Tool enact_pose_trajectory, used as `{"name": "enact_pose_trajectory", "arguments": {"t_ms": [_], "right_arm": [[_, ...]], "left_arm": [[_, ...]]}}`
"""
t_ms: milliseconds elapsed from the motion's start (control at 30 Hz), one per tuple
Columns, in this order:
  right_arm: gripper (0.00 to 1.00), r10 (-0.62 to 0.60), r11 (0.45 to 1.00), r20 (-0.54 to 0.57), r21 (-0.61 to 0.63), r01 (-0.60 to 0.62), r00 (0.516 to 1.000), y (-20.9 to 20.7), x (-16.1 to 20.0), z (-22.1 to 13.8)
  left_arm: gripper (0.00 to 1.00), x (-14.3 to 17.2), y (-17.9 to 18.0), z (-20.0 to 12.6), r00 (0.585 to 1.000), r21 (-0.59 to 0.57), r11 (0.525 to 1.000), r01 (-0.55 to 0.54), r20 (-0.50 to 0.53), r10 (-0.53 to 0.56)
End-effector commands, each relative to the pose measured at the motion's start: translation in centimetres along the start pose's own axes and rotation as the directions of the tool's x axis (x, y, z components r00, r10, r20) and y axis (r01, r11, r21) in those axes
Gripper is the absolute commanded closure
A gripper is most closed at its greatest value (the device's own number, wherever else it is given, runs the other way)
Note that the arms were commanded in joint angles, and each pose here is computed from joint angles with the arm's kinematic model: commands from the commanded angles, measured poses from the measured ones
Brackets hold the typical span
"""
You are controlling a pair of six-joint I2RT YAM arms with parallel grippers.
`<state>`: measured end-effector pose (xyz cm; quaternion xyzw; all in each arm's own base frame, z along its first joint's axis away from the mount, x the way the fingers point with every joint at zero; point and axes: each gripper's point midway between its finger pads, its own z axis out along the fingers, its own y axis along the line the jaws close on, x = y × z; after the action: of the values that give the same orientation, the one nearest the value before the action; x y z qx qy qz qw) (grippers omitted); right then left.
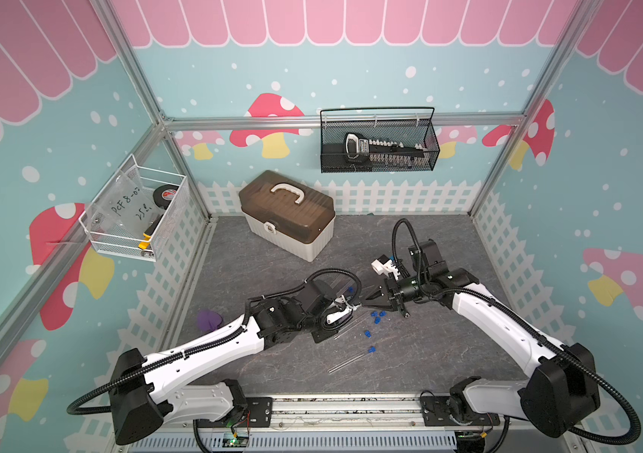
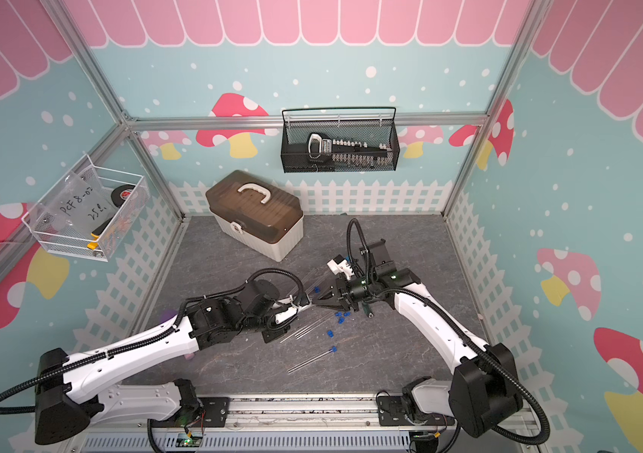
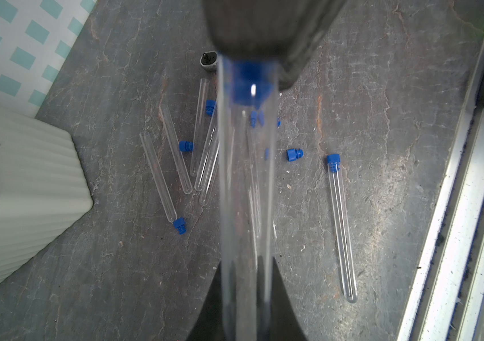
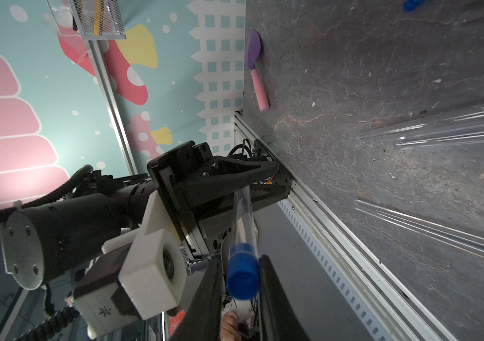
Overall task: Remove stoppers from test tubes
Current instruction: Open the stopper on the test tube.
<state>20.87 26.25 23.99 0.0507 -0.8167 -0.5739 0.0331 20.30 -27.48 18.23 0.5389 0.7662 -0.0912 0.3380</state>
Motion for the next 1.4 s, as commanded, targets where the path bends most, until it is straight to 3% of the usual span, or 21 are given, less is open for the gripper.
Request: {"name": "enact_pose_trajectory", "arguments": {"t_ms": [0,167,267,300,1033,1367], "right_arm": [[0.85,-0.028,0.999,-0.01,-0.028,0.028,1.0,0.8,0.2,0.0],[0.93,-0.028,0.999,-0.007,-0.027,0.028,1.0,0.8,0.2,0.0],[0.74,-0.026,0.999,-0.004,-0.025,0.026,1.0,0.8,0.1,0.0],[0.73,-0.026,0.999,0.001,-0.021,0.026,1.0,0.8,-0.1,0.0],[0.75,-0.005,1.0,-0.023,-0.023,0.004,1.0,0.5,0.1,1.0],[1.0,-0.015,1.0,-0.017,-0.006,0.015,1.0,0.1,0.3,0.9]], "left_arm": [[1.0,0.8,-0.1,-0.2,1.0,0.004,1.0,-0.019,-0.021,0.019],[1.0,1.2,-0.2,-0.2,0.999,0.004,1.0,-0.027,-0.027,0.027],[1.0,1.4,-0.5,-0.2,0.999,0.013,0.999,-0.04,-0.03,0.041],[1.0,1.4,-0.5,-0.2,0.999,0.012,0.999,-0.043,-0.031,0.043],[1.0,1.5,-0.6,-0.5,0.998,0.003,0.998,-0.056,-0.028,0.056],[1.0,1.8,-0.7,-0.5,0.998,0.004,0.998,-0.057,-0.035,0.057]]}}
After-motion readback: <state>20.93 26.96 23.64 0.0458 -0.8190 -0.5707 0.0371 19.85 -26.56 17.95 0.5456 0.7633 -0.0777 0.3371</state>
